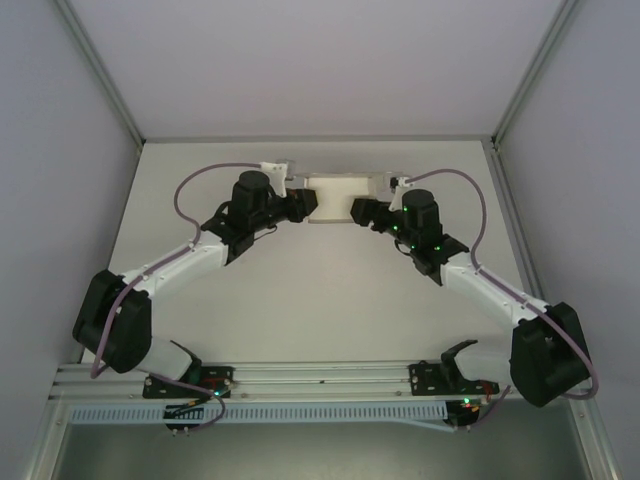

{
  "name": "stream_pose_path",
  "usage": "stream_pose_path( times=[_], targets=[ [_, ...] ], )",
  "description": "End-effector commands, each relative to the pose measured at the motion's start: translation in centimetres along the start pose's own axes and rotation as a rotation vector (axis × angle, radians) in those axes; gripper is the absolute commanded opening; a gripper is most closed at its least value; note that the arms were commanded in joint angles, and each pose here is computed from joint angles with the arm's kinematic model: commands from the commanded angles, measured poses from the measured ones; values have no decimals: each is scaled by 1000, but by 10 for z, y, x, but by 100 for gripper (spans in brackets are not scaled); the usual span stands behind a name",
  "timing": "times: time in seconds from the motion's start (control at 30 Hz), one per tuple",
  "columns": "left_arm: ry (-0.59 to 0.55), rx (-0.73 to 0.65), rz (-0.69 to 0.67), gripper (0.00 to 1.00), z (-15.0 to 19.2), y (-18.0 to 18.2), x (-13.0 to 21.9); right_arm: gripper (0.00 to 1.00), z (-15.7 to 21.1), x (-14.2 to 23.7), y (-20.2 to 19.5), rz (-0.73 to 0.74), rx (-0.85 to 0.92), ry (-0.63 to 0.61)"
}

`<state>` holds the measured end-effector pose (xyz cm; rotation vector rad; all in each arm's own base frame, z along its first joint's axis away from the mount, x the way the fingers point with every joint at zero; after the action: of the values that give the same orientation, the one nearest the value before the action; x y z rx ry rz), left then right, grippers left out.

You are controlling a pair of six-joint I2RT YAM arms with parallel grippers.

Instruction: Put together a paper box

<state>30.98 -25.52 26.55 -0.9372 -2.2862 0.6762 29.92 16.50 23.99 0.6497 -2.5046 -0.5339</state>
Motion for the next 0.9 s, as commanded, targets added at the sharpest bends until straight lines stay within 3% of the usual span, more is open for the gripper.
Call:
stream_pose_path(
  times=[0.0,0.03,0.37,0.6,0.87],
  targets=[
    [-41,1,16,0,-10,-8,2,92,-15,10,4,-47,-55,-70],
    [-46,20,-12,0,-11,-4,2,100,-14,12,3,-51,-59,-70],
    [33,163,-155,0,1,40,-13,100,43,41,-26,73,-77,65],
    [236,196,-270,3,51,80,-28,100,51,73,-48,274,-84,4],
    [348,254,-327,13,92,108,-35,100,55,65,-54,317,-95,52]
  ],
)
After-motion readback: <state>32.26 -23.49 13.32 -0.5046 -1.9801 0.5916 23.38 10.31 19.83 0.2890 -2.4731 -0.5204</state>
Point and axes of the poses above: each hand's point on the last joint's axis, 136 mm out from that joint toward the fingers, its own x axis back along the fingers, its own y axis along the line the jaws close on, z = x × y, the point moved 7 cm from there along x, back along the fingers, and after that the axes turned 4 degrees about x, right-handed, at the moved point
